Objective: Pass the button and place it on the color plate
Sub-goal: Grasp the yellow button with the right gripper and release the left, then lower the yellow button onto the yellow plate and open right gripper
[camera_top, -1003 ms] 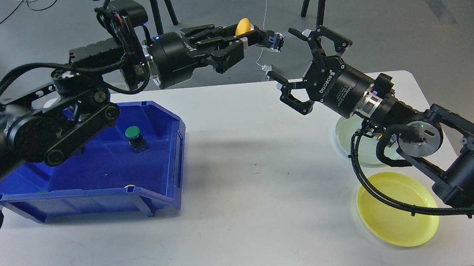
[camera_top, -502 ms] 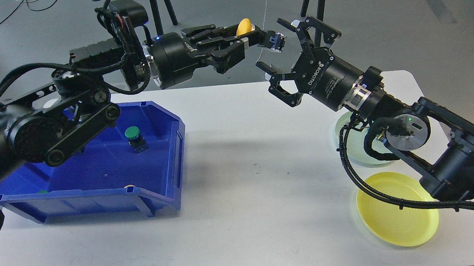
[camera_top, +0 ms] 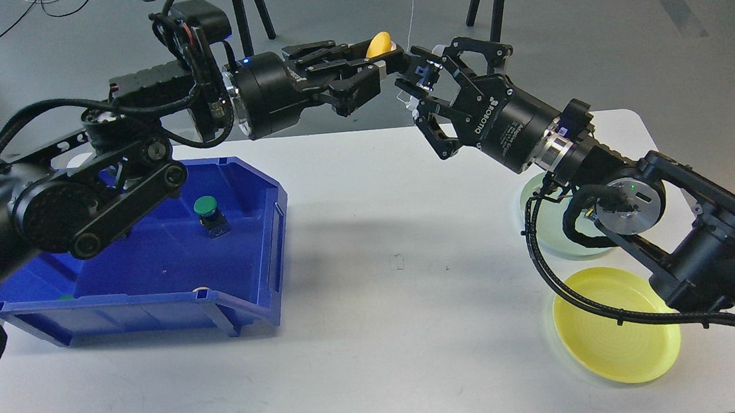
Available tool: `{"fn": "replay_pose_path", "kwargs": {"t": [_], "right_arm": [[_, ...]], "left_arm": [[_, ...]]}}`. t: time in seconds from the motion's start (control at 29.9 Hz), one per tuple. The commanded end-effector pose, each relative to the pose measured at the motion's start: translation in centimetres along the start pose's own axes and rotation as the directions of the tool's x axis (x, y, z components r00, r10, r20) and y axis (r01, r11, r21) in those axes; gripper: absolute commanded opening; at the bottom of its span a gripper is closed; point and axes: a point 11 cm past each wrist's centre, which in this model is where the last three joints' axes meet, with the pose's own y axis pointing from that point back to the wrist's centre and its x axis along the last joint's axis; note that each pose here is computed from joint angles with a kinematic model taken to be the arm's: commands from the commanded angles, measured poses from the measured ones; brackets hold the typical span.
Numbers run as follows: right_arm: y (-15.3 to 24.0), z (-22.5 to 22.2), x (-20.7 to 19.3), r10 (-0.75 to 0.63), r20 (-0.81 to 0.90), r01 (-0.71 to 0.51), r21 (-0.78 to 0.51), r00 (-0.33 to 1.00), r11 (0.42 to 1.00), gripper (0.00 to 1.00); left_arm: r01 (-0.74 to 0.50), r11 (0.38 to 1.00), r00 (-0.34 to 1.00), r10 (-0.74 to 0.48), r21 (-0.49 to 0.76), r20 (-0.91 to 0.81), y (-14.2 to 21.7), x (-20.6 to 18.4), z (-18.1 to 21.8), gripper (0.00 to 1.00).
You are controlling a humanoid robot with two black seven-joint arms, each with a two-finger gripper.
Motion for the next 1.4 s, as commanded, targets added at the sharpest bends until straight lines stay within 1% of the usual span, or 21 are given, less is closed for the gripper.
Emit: {"fn": "replay_pose_path", "kwargs": {"t": [0.0,0.07,0.13,0.17,0.3,0.43,0.57,0.6,0.67,0.7,0.77,0.84,0.9,0.97,1.07,1.17,1.27,1.37], "right_arm": [[0.0,-0.2,0.0,0.002,-0.001,-0.002,0.01,1.0,1.0,0.24],[0.0,-0.4,0.1,0.003,-0.001,-0.003,0.018,1.0,1.0,0.24],[0.0,-0.6,0.1,0.003,0.0,-0.003,0.022,1.0,1.0,0.24],[0.0,-0.6,0.1,0.003,0.0,-0.003,0.025,1.0,1.0,0.24],[0.0,-0.6,0.0,0.001,0.001,-0.001,0.026,1.0,1.0,0.24],[0.0,-0.7,0.0,-0.001,0.002,0.0,0.03,1.0,1.0,0.25],[0.3,-1.5,0.1,0.005,0.004,-0.005,0.054,1.0,0.999,0.25],[0.4,-1.9,0.4,0.011,0.004,-0.011,0.065,1.0,0.998,0.25],[0.7,-2.4,0.6,0.019,0.0,-0.019,0.076,1.0,0.997,0.25],[0.9,-2.4,0.8,0.026,-0.002,-0.025,0.076,1.0,0.997,0.25],[1.8,-2.7,1.6,0.05,-0.012,-0.049,0.074,0.999,0.996,0.25],[3.5,-3.0,2.7,0.088,-0.021,-0.086,0.074,0.996,0.994,0.25],[5.5,-2.4,3.7,0.129,-0.017,-0.128,0.058,0.992,0.99,0.25],[8.5,-2.1,5.2,0.191,-0.034,-0.191,0.03,0.981,0.981,0.25],[13.0,-1.7,7.1,0.257,-0.064,-0.259,-0.017,0.964,0.966,0.24],[17.3,-1.0,8.1,0.303,-0.088,-0.31,-0.079,0.949,0.948,0.24],[21.0,-0.8,8.9,0.362,-0.131,-0.379,-0.147,0.923,0.914,0.24],[24.6,0.5,9.2,0.417,-0.15,-0.441,-0.22,0.897,0.87,0.24]], "left_arm": [[0.001,1.0,1.0,-0.001,-0.002,0.0,0.0,0.0,0.0,0.2],[0.004,1.0,1.0,-0.004,-0.011,-0.003,0.0,-0.1,0.2,0.25],[0.002,1.0,1.0,-0.002,-0.01,-0.003,0.0,-0.1,0.2,0.39],[-0.001,1.0,1.0,0.001,-0.008,-0.001,0.1,0.0,0.1,0.44],[-0.001,1.0,1.0,0.001,-0.009,-0.006,0.1,0.0,0.1,0.54],[-0.007,1.0,1.0,0.007,-0.007,-0.005,0.0,0.1,0.2,0.61],[-0.016,1.0,1.0,0.015,-0.015,-0.01,0.0,0.3,0.3,0.72],[-0.019,1.0,1.0,0.019,-0.015,-0.017,0.0,0.3,0.2,0.72],[-0.031,0.999,0.999,0.03,-0.016,-0.043,0.1,0.4,0.2,0.73],[-0.042,0.999,0.997,0.041,-0.019,-0.062,0.2,0.6,0.2,0.75],[-0.079,0.997,0.99,0.075,-0.026,-0.12,0.6,1.4,0.1,0.81],[-0.147,0.988,0.966,0.132,-0.052,-0.223,0.9,2.7,0.3,0.88],[-0.247,0.968,0.904,0.211,-0.052,-0.372,1.3,4.4,0.2,0.99],[-0.343,0.939,0.786,0.274,-0.022,-0.555,1.8,5.7,-0.5,0.99],[-0.416,0.906,0.597,0.333,0.072,-0.73,2.8,6.3,-3.1,1.0],[-0.463,0.87,0.451,0.397,0.171,-0.799,3.8,6.4,-5.8,1.0],[-0.491,0.84,0.312,0.416,0.229,-0.854,3.7,6.2,-7.1,1.0],[-0.495,0.818,0.161,0.42,0.295,-0.893,4.7,6.0,-9.0,1.0]]}}
